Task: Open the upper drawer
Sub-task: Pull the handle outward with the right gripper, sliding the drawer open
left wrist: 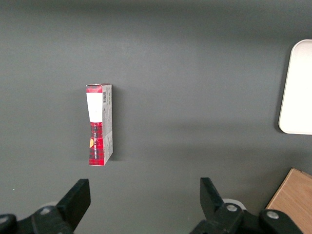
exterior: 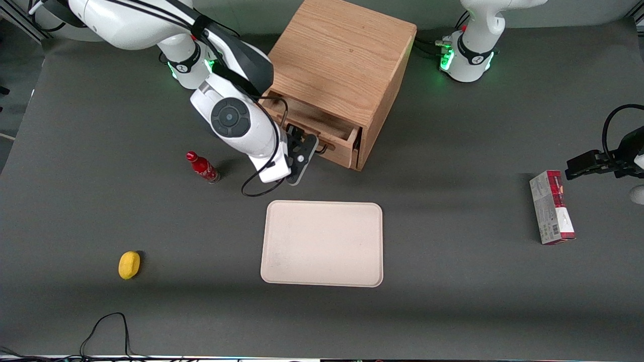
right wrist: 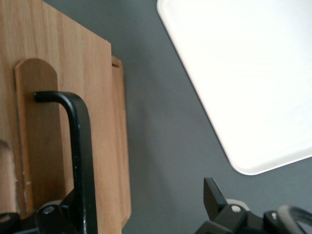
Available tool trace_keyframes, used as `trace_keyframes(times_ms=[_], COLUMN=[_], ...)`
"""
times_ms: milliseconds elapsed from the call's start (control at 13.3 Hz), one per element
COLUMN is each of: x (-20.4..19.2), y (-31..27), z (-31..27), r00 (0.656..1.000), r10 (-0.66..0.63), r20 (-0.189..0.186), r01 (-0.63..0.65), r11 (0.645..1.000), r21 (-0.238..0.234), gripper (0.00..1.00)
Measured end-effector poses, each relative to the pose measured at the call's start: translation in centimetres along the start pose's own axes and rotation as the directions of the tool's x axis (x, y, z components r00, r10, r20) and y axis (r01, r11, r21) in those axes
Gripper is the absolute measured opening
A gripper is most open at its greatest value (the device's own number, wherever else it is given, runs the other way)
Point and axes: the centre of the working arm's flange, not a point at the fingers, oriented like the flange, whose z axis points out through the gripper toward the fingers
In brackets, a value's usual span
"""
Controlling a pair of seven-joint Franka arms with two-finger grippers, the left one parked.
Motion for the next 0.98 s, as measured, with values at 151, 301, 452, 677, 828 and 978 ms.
trace_keyframes(times_ms=[151, 301, 452, 677, 828, 978], x=[-0.1, -0.7, -1.5, -2.5, -3.0, -3.5], y=[2.3, 5.2, 8.3, 12.5, 14.9, 17.0], z=[-0.5, -1.5, -3.0, -4.4, -5.0, -5.8], r00=[1.0, 1.0, 1.0, 0.999, 0.998, 0.996], r10=[0.0, -0.003, -0.001, 0.019, 0.031, 0.047], r20=[-0.014, -0.013, -0.014, -0.037, -0.057, -0.08], r01=[0.0, 0.003, 0.0, -0.02, -0.033, -0.052], r11=[1.0, 1.0, 1.0, 0.999, 0.998, 0.997], r21=[-0.008, -0.015, -0.02, -0.037, -0.047, -0.058], gripper=[1.0, 1.0, 1.0, 1.0, 1.0, 1.0])
